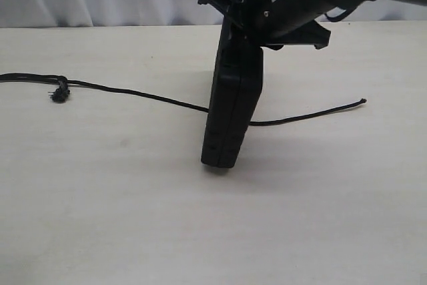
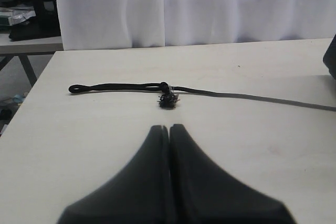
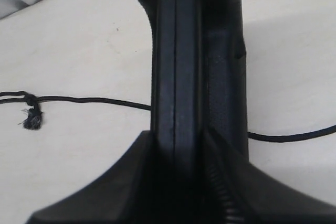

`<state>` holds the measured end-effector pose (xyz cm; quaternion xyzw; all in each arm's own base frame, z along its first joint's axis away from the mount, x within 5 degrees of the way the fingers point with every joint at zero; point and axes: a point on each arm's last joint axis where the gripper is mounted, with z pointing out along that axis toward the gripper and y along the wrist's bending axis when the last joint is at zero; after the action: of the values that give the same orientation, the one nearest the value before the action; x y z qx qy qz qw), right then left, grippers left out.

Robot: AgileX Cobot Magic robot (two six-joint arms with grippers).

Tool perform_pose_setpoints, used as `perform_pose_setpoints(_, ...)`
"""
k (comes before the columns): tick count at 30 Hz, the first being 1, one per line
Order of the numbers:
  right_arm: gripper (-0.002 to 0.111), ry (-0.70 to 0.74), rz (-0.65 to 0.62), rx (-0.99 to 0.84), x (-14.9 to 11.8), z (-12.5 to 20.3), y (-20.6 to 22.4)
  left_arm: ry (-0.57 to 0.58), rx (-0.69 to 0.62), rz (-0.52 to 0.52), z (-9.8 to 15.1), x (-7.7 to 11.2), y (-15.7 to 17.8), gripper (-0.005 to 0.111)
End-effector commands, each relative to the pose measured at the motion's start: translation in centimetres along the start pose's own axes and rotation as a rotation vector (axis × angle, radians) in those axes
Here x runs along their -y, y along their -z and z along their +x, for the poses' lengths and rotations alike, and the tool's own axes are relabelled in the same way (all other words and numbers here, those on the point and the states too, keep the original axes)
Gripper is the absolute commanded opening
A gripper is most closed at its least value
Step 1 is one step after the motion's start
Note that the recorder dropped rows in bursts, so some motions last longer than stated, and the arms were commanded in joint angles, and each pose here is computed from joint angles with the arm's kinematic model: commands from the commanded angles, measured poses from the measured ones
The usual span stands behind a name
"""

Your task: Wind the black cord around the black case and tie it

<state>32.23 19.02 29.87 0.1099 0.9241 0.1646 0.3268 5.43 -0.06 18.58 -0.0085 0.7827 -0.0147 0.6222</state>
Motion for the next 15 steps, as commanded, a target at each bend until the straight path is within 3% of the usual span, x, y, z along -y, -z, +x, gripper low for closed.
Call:
perform_pose_setpoints(1, 0.004, -0.001, -0.076, 0.066, -1.1, -0.7, 1.5, -0.001, 0.007, 0.007, 0.0, 0.0, 0.0, 0.000)
perform_pose_setpoints(11, 0.004, 0.048, 0.038, -0.023, -0.2, 0.6, -1.5, -0.001, 0.007, 0.007, 0.0, 0.0, 0.0, 0.000)
perform_pose_setpoints(15, 0.004, 0.074, 0.138, -0.033, 1.3, 0.2, -1.6, -0.001, 0.007, 0.007, 0.0, 0.0, 0.0, 0.000)
